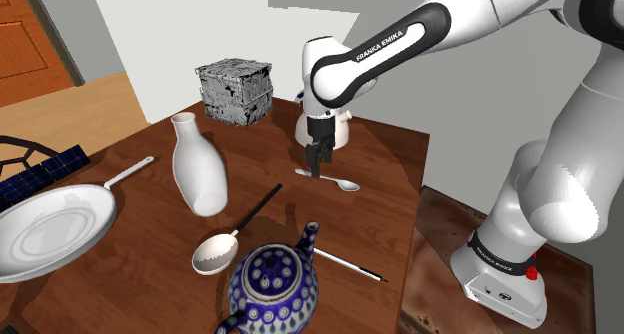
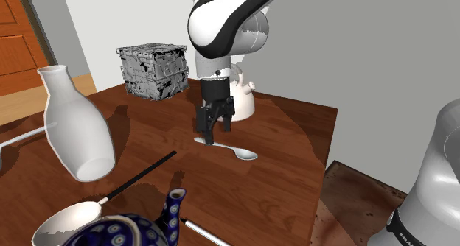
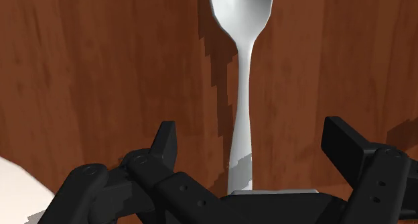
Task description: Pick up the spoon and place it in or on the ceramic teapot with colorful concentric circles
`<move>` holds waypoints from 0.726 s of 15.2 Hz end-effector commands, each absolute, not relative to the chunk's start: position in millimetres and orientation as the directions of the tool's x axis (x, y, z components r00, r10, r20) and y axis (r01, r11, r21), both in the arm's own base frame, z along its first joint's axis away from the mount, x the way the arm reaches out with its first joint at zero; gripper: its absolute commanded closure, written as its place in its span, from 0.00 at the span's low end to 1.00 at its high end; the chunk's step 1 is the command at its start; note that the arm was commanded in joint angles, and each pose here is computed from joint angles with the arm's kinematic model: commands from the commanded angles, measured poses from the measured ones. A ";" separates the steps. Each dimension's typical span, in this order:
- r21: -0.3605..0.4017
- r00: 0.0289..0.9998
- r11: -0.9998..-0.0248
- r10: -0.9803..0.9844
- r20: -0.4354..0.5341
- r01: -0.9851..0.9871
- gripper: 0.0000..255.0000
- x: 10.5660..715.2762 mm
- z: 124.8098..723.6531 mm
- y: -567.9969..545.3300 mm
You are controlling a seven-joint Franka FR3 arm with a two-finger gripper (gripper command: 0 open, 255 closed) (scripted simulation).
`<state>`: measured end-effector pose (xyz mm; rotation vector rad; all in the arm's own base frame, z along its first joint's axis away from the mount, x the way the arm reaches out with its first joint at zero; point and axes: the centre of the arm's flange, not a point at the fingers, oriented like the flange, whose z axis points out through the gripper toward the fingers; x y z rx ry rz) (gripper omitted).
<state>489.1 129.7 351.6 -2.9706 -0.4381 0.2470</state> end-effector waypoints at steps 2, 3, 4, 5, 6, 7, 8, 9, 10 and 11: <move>-0.150 0.944 -0.950 0.296 -0.142 0.275 0.00 485.5 332.7 131.4; -0.150 0.944 -0.950 0.296 -0.142 0.275 0.00 485.5 332.7 131.3; -0.150 0.944 -0.950 0.296 -0.142 0.275 0.00 485.5 332.7 131.4; -0.150 0.944 -0.950 0.296 -0.142 0.275 0.00 485.5 332.7 131.4; -0.150 0.944 -0.950 0.296 -0.142 0.275 0.00 485.5 332.7 131.4; -0.150 0.944 -0.950 0.296 -0.142 0.275 0.00 485.5 332.7 131.4; -0.150 0.944 -0.950 0.296 -0.142 0.275 0.00 485.5 332.7 131.4; -0.150 0.944 -0.950 0.296 -0.142 0.275 0.00 485.5 332.7 131.4; -0.150 0.944 -0.950 0.296 -0.142 0.275 0.00 485.5 332.7 131.4; -0.150 0.944 -0.950 0.296 -0.142 0.275 1.00 485.5 332.7 131.4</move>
